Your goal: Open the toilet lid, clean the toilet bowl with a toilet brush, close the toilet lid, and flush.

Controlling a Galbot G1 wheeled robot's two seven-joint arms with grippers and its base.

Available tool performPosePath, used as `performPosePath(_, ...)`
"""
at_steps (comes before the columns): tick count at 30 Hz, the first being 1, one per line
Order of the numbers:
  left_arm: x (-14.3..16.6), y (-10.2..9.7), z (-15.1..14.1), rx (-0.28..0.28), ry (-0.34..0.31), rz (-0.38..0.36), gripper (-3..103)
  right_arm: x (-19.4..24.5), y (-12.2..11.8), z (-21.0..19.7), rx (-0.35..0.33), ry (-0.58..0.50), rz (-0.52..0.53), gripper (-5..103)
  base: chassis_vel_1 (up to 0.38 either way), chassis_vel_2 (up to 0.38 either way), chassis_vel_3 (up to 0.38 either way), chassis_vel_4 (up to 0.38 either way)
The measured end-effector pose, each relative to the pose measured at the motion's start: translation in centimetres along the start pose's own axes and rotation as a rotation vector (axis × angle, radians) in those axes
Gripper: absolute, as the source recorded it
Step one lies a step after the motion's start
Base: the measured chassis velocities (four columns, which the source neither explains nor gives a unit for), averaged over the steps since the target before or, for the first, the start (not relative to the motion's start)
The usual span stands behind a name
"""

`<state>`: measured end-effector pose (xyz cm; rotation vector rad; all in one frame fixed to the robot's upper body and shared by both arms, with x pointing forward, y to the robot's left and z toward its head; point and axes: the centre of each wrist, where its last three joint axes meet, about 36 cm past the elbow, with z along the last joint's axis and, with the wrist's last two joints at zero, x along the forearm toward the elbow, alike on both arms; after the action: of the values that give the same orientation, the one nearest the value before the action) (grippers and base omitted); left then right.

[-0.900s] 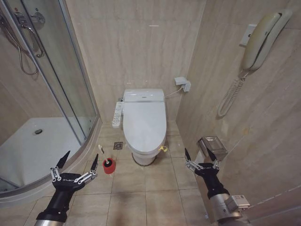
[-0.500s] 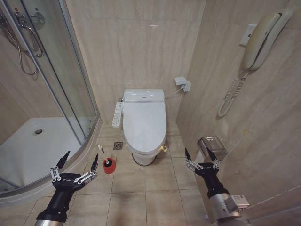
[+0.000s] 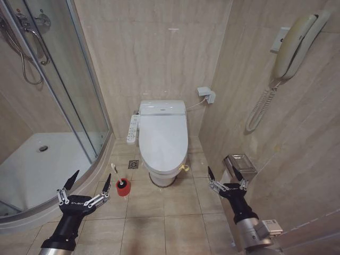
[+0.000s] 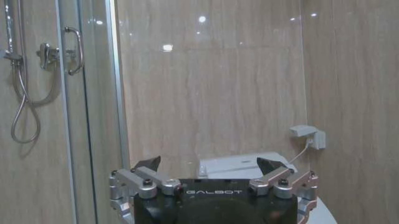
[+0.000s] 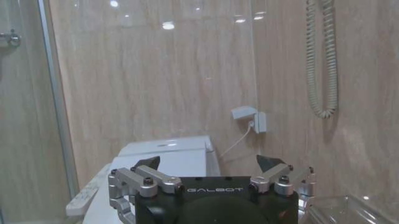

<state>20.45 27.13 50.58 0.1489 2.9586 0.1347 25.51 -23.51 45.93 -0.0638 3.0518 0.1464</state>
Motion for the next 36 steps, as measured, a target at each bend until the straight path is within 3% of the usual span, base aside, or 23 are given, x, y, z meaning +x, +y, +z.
performPosePath(15, 0.0, 0.0, 0.0, 0.0, 0.0, 0.0, 100, -0.17, 0.03, -0.23, -0.013, -0.004, -0.015, 100, -0.023, 0.024, 0.023, -0.024)
performPosePath(36, 0.0, 0.0, 0.0, 0.0, 0.0, 0.0, 100, 0.0, 0.21, -0.16, -0.033, 0.007, -0.022, 100, -0.155, 0.167, 0.162, -0.167)
